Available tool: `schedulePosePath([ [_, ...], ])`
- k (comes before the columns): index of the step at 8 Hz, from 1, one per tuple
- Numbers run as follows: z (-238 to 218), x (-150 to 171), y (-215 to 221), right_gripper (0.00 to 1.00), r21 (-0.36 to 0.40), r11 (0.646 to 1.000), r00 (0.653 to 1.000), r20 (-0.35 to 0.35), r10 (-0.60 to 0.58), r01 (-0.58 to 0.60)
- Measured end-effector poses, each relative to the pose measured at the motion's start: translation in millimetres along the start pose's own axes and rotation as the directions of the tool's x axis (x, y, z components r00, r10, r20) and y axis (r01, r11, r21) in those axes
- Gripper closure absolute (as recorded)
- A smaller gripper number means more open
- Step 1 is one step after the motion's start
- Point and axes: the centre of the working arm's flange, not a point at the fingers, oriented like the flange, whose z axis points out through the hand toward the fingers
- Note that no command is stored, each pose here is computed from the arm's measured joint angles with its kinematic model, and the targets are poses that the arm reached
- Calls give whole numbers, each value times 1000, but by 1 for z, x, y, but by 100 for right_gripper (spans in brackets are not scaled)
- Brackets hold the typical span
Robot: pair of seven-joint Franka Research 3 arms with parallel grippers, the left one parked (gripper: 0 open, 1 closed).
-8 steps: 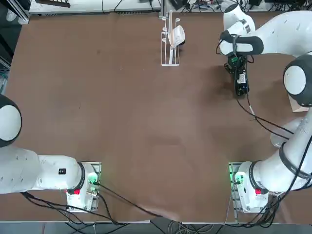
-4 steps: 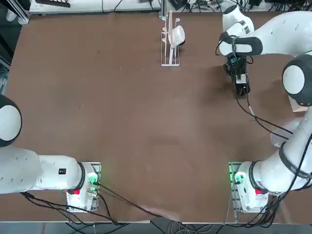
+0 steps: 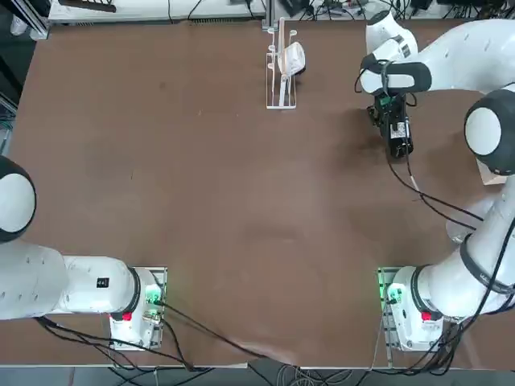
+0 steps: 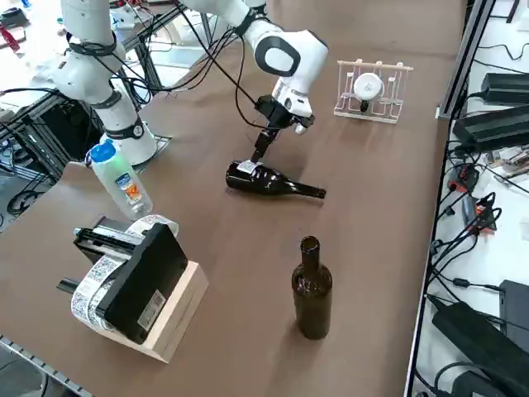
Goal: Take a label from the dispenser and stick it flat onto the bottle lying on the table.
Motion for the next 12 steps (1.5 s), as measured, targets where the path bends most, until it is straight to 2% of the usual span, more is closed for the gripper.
schedulePosePath([
  [9,22,11,-14,54,16,1000,1000,-5,-8,8],
  [12,6,18,-14,54,27,998,998,-39,50,-49],
])
